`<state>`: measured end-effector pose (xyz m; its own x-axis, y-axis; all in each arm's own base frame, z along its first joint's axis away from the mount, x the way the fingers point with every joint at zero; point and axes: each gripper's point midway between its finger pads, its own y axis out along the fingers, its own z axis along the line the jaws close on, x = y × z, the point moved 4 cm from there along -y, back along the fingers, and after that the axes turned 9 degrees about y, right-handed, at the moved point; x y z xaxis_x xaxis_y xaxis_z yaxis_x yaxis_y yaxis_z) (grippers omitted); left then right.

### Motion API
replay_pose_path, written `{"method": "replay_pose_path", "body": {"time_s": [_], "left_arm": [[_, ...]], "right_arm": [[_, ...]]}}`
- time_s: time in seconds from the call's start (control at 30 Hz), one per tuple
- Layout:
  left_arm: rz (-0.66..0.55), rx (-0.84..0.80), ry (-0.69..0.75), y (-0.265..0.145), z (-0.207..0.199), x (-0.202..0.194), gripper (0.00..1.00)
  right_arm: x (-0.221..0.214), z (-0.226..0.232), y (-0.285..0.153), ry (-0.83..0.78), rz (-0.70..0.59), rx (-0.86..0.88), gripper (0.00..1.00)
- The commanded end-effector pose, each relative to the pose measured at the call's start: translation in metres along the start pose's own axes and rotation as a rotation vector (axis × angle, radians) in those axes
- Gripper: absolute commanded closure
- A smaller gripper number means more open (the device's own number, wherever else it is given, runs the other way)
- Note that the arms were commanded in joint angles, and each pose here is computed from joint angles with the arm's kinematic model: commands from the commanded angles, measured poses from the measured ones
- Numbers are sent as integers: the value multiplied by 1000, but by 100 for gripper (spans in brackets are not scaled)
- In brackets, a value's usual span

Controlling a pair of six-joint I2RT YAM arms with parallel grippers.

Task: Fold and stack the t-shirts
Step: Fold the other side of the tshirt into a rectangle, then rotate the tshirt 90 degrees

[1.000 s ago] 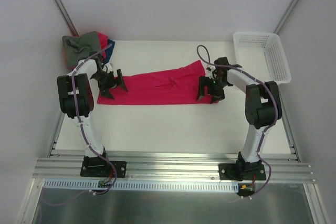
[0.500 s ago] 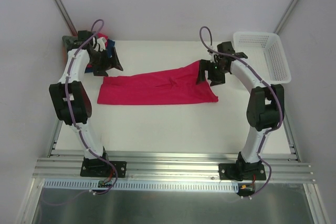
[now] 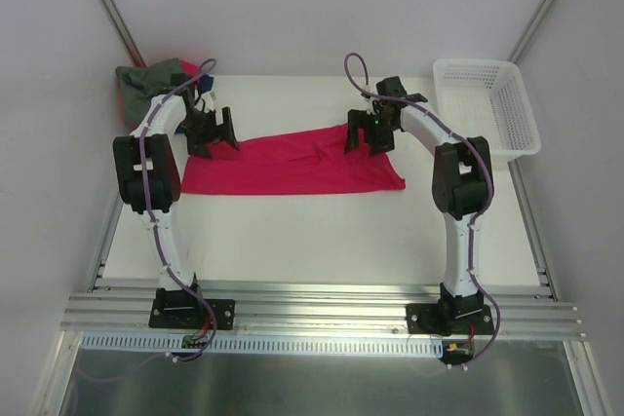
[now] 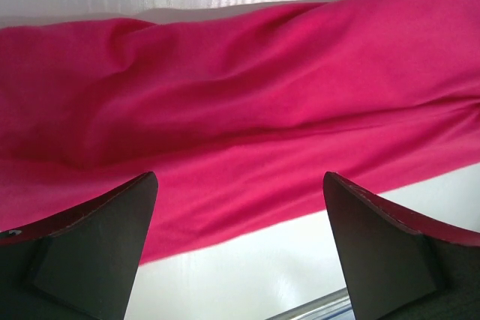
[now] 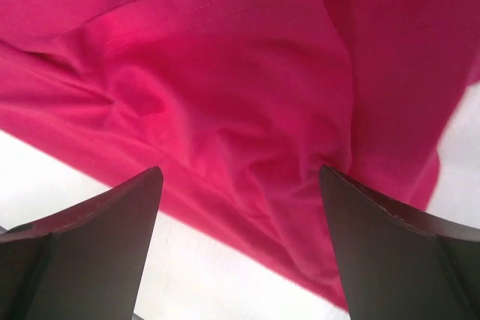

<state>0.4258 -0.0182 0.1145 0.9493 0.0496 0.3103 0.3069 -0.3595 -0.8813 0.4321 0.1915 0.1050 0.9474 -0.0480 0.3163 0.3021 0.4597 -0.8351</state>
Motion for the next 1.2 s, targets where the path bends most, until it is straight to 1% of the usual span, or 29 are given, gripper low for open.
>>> {"method": "replay_pose_path", "body": {"time_s": [0.0,0.1,0.27,0.57,0.73,0.83,0.93,0.97,1.03,1.1,1.17], "left_arm": [[9,25,45,9,4,8,6],[30,39,45,21,9,8,6],[59,63,35,21,12,-4,6],[79,68,-5,-15,-1,-53,5],[79,63,-5,-21,-6,-61,5],[64,73,1,-25,-6,-57,5],[3,86,33,-37,-8,-35,5],[-27,89,49,-40,-8,-23,5],[-43,95,64,-39,-6,-10,5],[-39,92,59,-34,-3,-6,5],[-29,79,54,-25,-1,-1,5]], "right_arm": [[13,14,7,6,-21,40,10],[13,13,16,23,-13,37,10],[12,6,25,34,-3,18,9],[23,2,34,35,-28,-2,8],[26,6,36,25,-39,-3,7],[25,10,36,18,-38,2,7],[32,20,21,1,-69,25,7],[37,24,14,-1,-88,37,7],[48,38,-7,-11,-142,64,7],[53,50,-25,-24,-181,87,7],[53,58,-32,-37,-191,102,7]]}}
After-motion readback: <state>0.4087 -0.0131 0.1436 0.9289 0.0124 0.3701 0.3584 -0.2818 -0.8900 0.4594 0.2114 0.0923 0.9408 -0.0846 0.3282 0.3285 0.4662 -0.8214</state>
